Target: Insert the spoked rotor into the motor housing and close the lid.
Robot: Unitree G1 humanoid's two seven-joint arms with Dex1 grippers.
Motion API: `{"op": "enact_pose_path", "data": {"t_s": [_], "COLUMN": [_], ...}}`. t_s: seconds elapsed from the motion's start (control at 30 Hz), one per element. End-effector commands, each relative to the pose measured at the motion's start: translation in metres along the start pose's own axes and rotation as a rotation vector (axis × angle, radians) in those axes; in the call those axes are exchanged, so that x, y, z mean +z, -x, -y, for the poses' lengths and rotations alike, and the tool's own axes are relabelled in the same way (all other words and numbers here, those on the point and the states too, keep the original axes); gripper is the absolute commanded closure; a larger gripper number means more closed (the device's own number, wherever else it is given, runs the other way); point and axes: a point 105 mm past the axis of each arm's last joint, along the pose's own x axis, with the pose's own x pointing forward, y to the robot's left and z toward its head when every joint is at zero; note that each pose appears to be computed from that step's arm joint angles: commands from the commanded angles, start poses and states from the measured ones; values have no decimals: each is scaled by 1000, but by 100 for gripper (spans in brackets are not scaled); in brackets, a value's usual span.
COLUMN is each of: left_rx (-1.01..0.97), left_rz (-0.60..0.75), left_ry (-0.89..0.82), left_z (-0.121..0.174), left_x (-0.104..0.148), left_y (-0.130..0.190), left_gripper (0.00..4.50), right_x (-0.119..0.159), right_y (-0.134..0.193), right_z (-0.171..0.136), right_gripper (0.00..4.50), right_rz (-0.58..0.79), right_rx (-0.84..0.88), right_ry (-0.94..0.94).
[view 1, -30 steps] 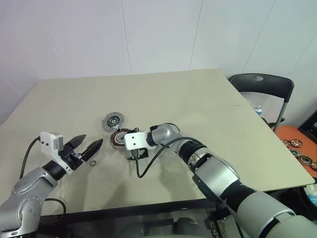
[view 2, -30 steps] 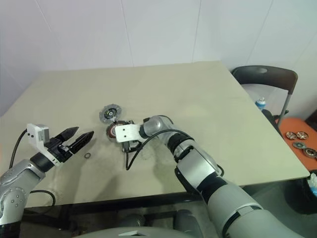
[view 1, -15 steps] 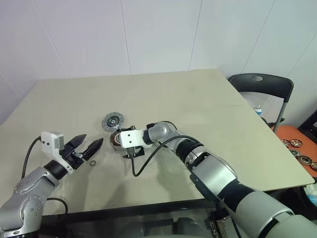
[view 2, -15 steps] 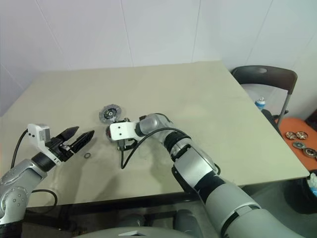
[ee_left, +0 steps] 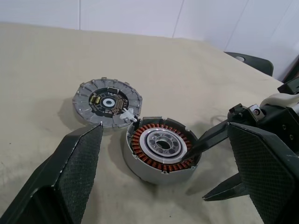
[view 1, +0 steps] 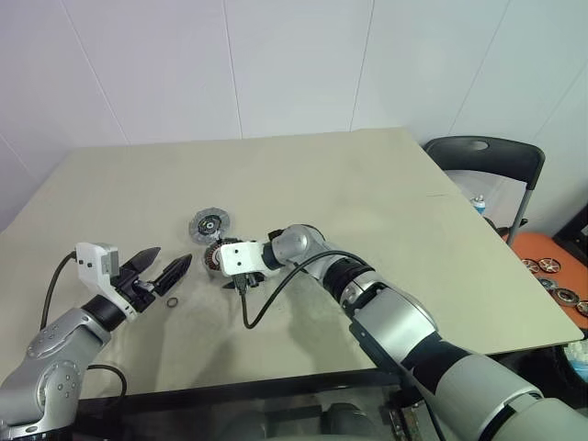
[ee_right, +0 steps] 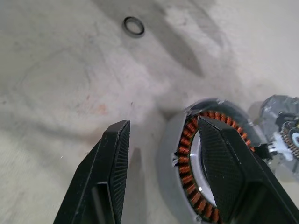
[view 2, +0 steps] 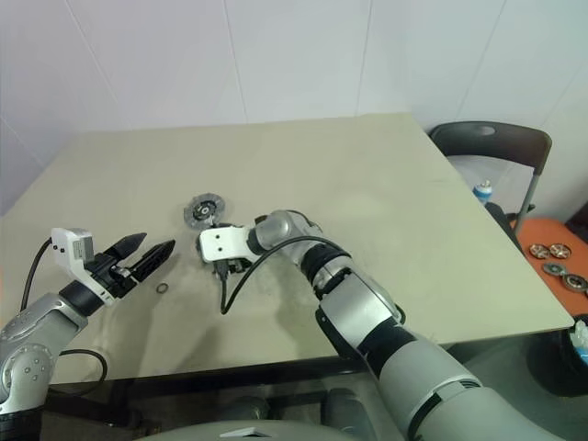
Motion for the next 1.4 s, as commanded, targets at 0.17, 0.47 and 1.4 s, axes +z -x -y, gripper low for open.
{"op": "enact_pose_path", "data": {"t_s": [0.17,0.47,1.4], "left_rx": [0,-1,-99], "left_rz": [36,40,64], "left_ry": [-16,-15,-126], "left_z": [1,2,-5], "left_x": [9,10,59], "left_y": [-2,-4,-7], "left_gripper": [0,0,0], "right_x": [19,17,18], "right_y": [2,2,13], "right_z": [19,20,6], "right_gripper": [300,329,446], "right_rz": [13,3,9], "right_rx": [-68,-83,124], "right_ry": [79,95,100]}}
